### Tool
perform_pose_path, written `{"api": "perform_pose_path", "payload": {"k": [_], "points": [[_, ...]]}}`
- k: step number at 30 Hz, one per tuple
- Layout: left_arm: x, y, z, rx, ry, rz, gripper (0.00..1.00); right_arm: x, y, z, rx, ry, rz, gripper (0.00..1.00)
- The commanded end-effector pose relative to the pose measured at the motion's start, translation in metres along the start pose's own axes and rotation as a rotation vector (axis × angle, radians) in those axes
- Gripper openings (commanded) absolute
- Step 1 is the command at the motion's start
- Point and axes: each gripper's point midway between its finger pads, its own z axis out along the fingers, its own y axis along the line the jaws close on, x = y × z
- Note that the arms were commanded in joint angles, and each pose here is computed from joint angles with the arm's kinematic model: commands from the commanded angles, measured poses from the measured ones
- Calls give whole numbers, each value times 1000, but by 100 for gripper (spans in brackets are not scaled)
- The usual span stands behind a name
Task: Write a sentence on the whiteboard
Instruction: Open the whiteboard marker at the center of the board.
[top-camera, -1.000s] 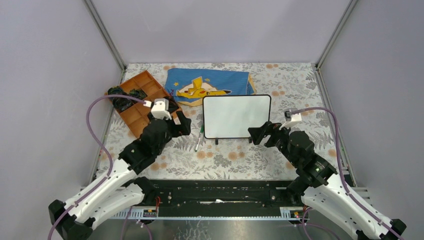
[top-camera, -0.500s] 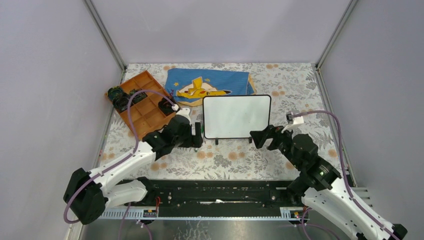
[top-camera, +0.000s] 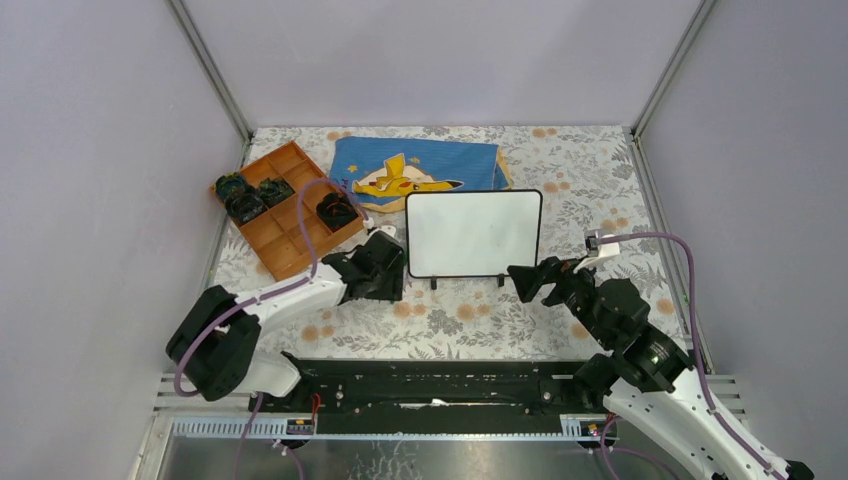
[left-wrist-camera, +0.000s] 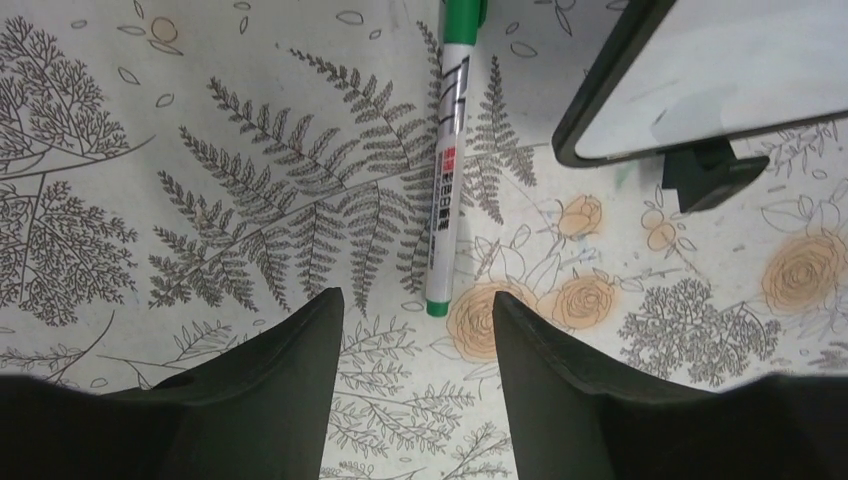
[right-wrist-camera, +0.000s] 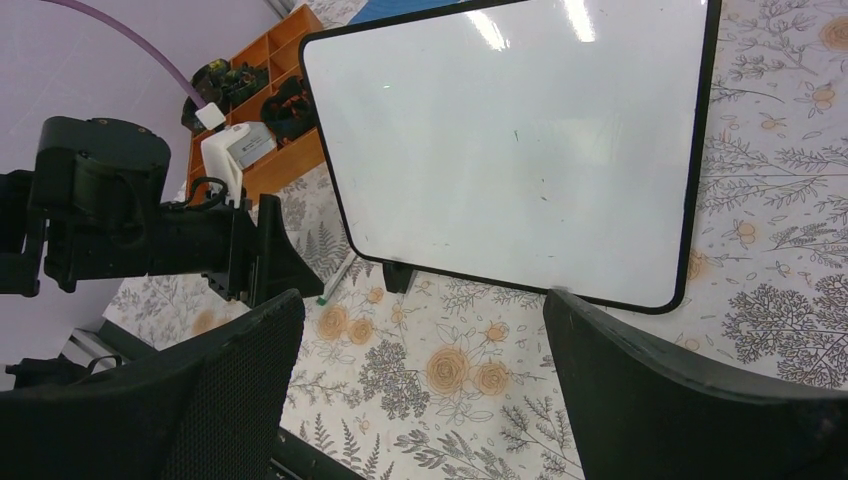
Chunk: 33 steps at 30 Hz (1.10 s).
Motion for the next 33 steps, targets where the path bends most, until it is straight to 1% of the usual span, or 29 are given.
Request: {"api": "perform_pose_path", "payload": {"k": [1, 7, 12, 13, 17, 19, 24, 29, 33], "points": [[-31, -8, 9, -16, -81, -15, 62, -4, -4, -2, 19, -21, -18, 96], [-30, -16, 31, -14, -40, -17, 53, -4, -8, -3, 33, -32, -18, 95], [-27, -9, 39, -54, -34, -23, 45, -6, -7, -5, 28, -34, -19, 95], [-26, -7, 39, -64, -36, -30, 43, -6, -6, -5, 24, -35, -19, 95], [-18, 1, 36, -72, -31, -57, 24, -7, -5, -4, 19, -33, -24, 94], [-11, 3, 33, -68, -19, -67, 17, -7, -4, -3, 19, -29, -28, 94], [2, 7, 21, -56, -3, -104, 10, -5, -4, -2, 18, -22, -29, 94], [15, 11, 1, -32, 1, -177, 7, -4, -3, -1, 14, -14, -28, 94], [30, 11, -14, 2, 23, -225, 7, -3, -3, -2, 15, -11, -28, 94]]}}
